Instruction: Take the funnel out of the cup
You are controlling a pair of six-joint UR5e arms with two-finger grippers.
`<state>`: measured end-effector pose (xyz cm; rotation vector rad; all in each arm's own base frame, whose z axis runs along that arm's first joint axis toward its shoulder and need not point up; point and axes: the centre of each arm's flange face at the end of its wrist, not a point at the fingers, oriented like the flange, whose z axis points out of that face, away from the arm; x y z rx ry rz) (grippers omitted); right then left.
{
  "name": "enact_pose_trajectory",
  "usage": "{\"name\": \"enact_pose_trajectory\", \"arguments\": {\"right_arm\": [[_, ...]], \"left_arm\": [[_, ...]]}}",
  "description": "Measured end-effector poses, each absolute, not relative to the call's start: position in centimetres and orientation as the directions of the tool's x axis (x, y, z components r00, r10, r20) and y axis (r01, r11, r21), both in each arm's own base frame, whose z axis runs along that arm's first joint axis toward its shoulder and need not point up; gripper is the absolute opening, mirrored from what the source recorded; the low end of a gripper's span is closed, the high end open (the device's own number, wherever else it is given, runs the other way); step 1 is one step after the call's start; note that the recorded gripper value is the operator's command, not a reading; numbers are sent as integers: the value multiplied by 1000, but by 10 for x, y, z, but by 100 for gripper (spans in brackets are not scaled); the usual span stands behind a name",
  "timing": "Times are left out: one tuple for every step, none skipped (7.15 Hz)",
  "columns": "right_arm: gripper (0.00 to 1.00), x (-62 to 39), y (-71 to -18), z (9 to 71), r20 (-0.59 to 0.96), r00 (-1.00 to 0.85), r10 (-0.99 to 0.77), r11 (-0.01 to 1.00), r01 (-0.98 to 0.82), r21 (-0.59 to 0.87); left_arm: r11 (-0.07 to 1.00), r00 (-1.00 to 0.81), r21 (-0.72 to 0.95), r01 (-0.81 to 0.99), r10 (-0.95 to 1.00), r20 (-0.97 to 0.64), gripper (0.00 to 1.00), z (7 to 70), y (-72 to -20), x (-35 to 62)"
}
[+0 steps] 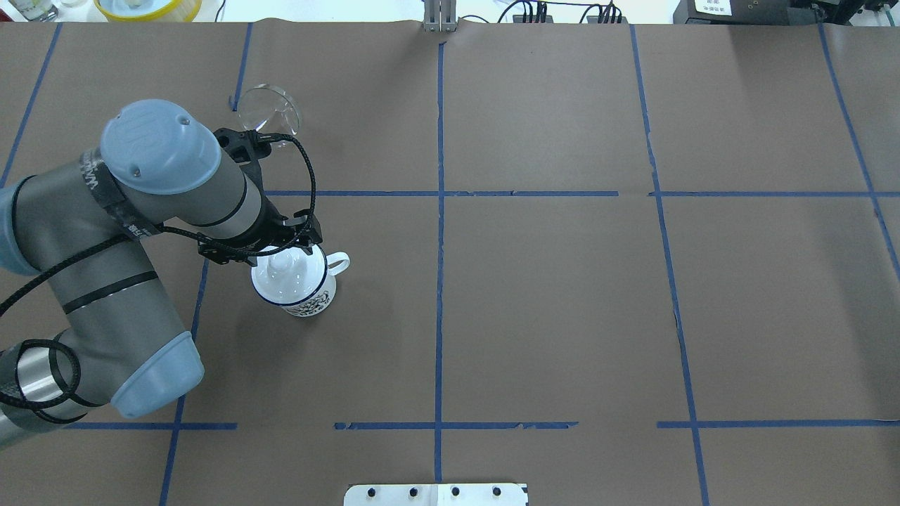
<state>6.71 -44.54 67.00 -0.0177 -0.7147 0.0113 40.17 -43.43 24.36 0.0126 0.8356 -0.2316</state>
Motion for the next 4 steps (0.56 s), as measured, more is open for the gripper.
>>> {"name": "enact_pose_trajectory", "arguments": {"right_arm": [[100,67,-445,670,655,755,16,1000,-4,-20],[100,67,-445,670,655,755,17,1000,-4,-20],[100,67,-445,670,655,755,17,1000,-4,-21],[100,67,-445,670,655,755,17,1000,-4,-21]], "left_arm": [[979,633,-34,203,-158,-758,100,235,-446,372],[985,626,31,168,-82,-775,100,237,-464,326],[988,631,102,114,7,-775,100,256,-484,267],[984,644,171,58,93,-759,100,290,-500,205]]}}
